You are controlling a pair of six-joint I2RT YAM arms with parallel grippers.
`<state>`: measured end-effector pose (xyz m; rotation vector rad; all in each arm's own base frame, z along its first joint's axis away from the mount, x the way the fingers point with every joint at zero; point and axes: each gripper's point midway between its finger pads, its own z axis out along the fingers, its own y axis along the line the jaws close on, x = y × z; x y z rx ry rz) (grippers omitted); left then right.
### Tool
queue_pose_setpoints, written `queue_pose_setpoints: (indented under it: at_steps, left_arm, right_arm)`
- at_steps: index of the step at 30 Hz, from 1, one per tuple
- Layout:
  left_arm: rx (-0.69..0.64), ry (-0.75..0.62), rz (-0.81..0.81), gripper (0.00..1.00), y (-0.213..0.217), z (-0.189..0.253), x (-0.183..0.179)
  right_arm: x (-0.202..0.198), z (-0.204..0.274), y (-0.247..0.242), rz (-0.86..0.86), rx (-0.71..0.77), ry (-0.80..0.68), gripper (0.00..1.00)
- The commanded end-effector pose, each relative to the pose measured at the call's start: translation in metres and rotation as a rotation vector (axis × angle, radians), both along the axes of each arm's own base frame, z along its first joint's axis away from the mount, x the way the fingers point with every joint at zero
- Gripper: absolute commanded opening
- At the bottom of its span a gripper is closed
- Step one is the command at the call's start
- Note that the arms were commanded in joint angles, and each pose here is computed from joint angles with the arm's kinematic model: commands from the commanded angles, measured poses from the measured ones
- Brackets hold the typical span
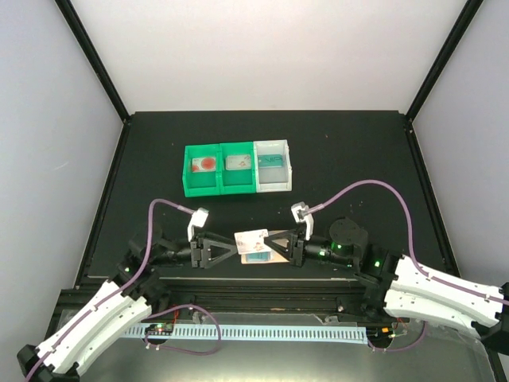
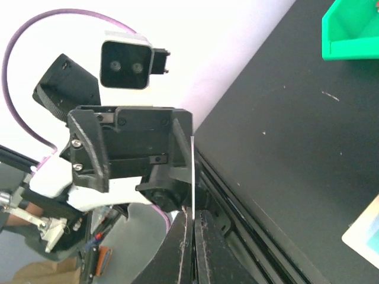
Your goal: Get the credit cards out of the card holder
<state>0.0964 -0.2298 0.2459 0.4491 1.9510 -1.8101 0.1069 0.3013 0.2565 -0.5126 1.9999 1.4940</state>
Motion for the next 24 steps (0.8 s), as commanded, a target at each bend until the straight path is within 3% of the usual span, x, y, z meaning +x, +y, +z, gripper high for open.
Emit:
queue_pose_setpoints:
  at_steps: [1, 9, 15, 24]
  left_arm:
    - [-0.094, -0.076, 0.07, 0.69, 0.011, 0.043, -0.002]
    - [-0.129, -0.07, 0.093, 0.68, 0.01, 0.052, 0.005]
    - [-0.173, -0.062, 0.066, 0.61, 0.006, 0.062, 0.005]
    - [-0.195, -0.053, 0.089, 0.14, 0.009, 0.055, 0.007]
  right_arm:
    - [0.009, 0.039, -0.008, -0.073, 0.21, -0.008, 0.01]
    - [0.011, 0.071, -0.009, -0.083, 0.415, 0.056, 0.01]
    - [0.012, 0.076, 0.0, -0.056, 0.45, 0.092, 0.01]
    - [0.015, 0.063, 0.003, -0.074, 0.439, 0.113, 0.01]
